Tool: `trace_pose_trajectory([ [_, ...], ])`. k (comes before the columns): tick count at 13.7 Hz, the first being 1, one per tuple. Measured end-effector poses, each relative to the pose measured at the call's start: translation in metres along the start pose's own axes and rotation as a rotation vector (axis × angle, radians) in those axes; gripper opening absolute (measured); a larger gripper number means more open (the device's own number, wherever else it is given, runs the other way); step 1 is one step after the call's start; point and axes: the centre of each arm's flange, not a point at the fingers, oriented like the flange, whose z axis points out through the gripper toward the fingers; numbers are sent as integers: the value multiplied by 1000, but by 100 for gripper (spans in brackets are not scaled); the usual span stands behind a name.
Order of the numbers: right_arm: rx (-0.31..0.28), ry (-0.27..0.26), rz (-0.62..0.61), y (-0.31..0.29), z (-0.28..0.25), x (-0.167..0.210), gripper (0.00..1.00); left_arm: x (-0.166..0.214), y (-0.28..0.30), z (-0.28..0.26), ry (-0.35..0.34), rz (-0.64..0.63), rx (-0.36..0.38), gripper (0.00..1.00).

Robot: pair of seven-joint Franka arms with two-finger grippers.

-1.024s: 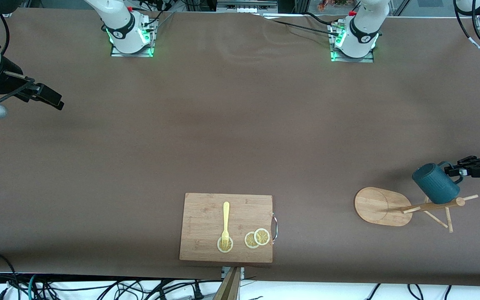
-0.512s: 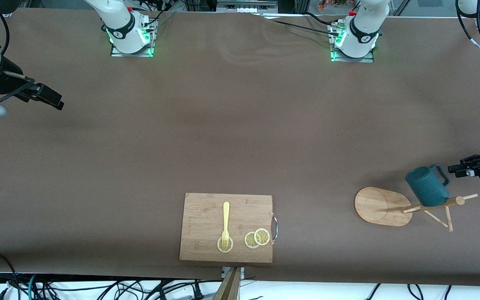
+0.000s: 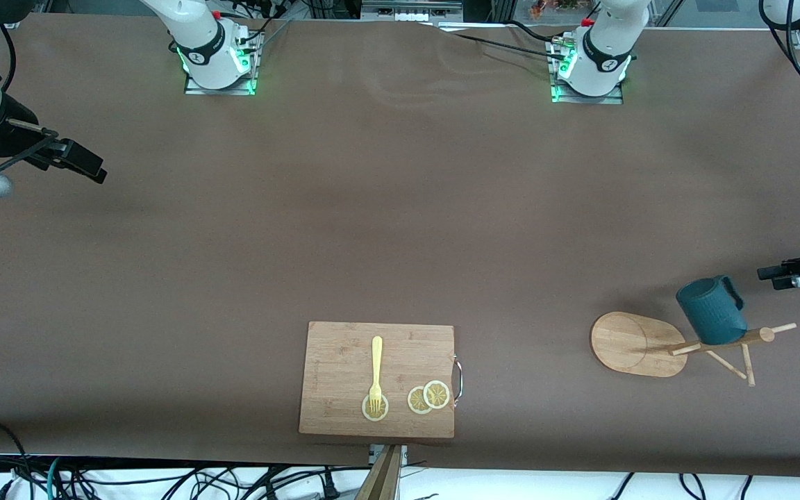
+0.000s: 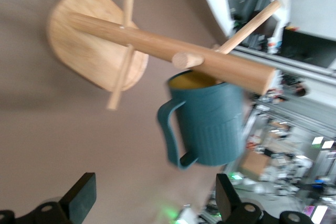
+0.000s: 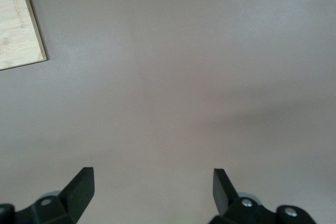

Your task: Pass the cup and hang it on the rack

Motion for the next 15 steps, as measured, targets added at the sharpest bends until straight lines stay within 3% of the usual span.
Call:
trace_pose_trajectory([
  [4,0,0,1,0,0,0,100,-3,46,9,-47,147,310,100],
  [8,0,0,1,0,0,0,100,-24,141,31,-68,291,683,100],
  [10,0,-1,1,1,0,0,100,-41,191,46,-71,362,832,100],
  [12,0,-2,2,1,0,0,100,-56,230,65,-74,424,928,100],
  [15,0,-3,3,1,1,0,100,-71,267,93,-86,493,1003,100],
])
